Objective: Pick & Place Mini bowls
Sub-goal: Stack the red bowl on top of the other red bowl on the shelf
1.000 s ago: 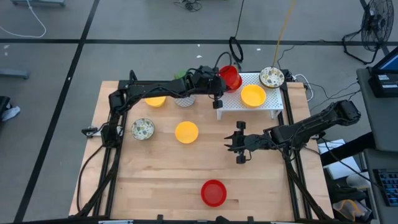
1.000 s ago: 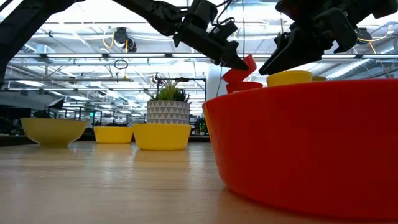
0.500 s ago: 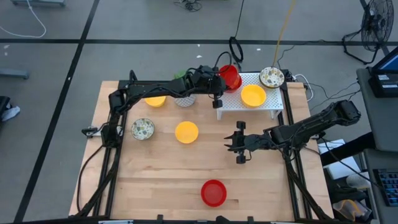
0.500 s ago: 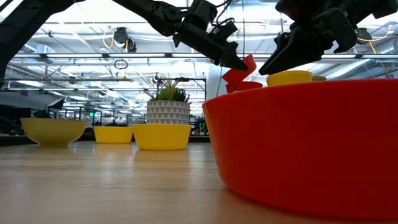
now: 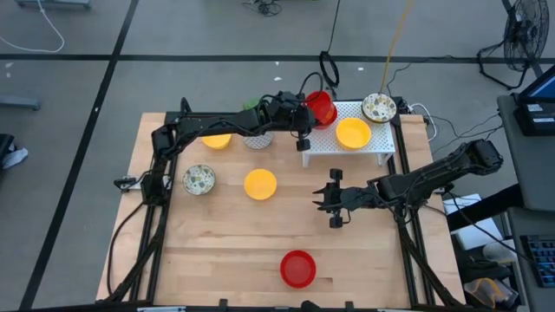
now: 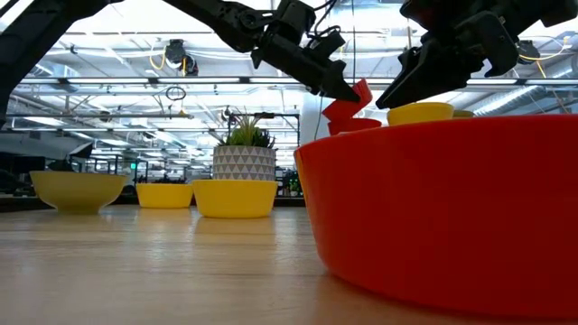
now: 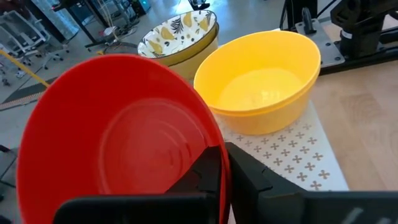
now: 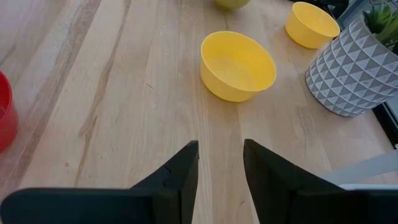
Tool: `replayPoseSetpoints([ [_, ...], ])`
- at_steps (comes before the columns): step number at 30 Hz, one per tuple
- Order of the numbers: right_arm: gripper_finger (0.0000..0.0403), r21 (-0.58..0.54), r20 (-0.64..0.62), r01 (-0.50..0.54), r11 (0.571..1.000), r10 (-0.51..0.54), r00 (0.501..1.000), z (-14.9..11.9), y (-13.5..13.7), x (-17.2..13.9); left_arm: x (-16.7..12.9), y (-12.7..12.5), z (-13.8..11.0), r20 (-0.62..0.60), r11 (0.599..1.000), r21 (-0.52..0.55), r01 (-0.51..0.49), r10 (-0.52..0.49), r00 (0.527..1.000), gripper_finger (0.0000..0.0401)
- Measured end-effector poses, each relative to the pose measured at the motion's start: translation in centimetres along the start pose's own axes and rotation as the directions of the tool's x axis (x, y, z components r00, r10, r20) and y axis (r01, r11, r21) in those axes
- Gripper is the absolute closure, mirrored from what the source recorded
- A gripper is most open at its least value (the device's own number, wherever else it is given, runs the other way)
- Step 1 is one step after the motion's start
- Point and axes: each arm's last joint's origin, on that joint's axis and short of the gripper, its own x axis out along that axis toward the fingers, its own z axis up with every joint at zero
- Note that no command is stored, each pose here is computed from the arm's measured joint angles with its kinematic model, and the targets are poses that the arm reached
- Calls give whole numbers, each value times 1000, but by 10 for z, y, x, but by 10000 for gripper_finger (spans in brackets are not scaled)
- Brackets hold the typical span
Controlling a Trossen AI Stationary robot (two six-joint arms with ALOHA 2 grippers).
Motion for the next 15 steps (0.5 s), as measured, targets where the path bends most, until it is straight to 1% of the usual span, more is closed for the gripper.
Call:
replayPoseSetpoints([
  [5, 289, 0, 0, 0, 1000, 0, 1000, 0, 0, 0, 0, 0, 0, 0, 1000, 7, 0, 0, 1000, 395],
  [10, 289, 0, 0, 0, 1000, 0, 1000, 0, 0, 0, 0, 0, 0, 0, 1000, 13, -1, 1, 1000, 388],
  [15, 289, 0, 0, 0, 1000, 0, 1000, 0, 0, 0, 0, 0, 0, 0, 1000, 14, -1, 1, 1000, 395],
])
